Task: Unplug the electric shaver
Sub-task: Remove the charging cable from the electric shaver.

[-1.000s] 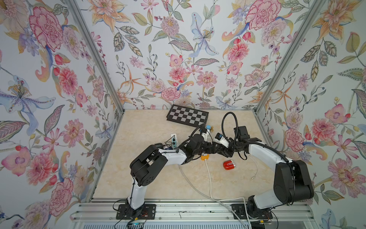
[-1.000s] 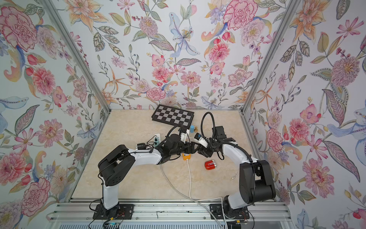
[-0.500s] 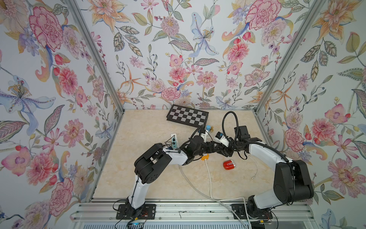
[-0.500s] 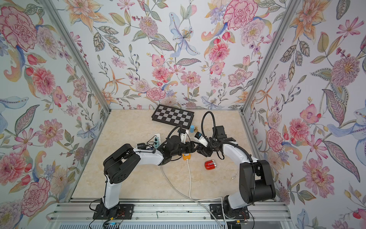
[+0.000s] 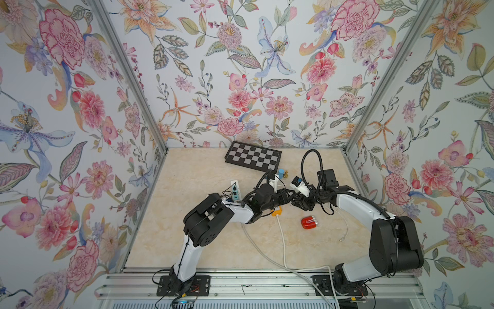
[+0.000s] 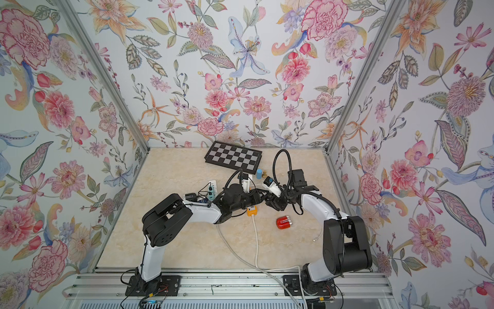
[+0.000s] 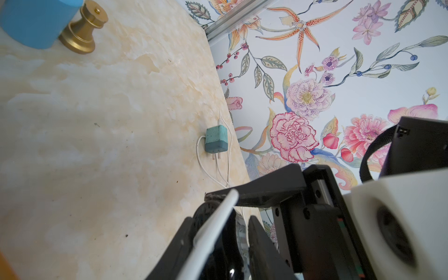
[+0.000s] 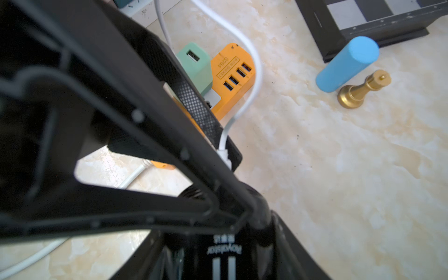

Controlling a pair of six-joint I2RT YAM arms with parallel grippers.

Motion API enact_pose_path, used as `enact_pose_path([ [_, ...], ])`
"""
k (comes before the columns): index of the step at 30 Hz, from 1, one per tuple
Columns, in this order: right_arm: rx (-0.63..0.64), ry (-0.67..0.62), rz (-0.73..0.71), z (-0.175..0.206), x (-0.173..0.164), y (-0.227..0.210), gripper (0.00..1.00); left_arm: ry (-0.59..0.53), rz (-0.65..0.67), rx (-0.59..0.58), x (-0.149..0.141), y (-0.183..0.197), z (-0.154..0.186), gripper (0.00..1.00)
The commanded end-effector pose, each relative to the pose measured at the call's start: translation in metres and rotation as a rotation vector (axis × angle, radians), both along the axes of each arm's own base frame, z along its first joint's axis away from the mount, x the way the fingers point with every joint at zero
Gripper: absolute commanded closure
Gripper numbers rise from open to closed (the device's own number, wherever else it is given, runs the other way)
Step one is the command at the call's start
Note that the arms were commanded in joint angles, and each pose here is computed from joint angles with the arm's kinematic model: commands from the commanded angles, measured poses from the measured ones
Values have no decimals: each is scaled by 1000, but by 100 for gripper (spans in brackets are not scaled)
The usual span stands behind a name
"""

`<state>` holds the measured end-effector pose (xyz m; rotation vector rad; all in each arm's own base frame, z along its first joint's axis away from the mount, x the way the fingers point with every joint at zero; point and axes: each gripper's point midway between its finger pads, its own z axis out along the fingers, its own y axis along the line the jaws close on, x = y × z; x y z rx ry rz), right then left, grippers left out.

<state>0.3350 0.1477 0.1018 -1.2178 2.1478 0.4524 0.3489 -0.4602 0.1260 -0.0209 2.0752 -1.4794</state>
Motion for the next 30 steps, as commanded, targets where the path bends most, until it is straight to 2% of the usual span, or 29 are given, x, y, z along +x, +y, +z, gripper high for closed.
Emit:
enact_pose_path([
  [1, 50, -18, 4, 13, 8, 6, 48, 25, 25, -58, 3, 1, -2, 62],
  [9, 60, -13, 4, 14, 9, 8, 49, 42, 29, -66, 2, 0, -7, 77],
  [12, 59, -14, 2, 15, 10, 8, 50, 42, 33, -75, 3, -1, -5, 86],
  [21, 53, -6, 1, 13, 6, 11, 52, 51, 39, -83, 6, -4, -6, 100],
  [30, 15, -29, -36, 12, 14, -6, 52, 64, 64, -79, 8, -1, -9, 100],
])
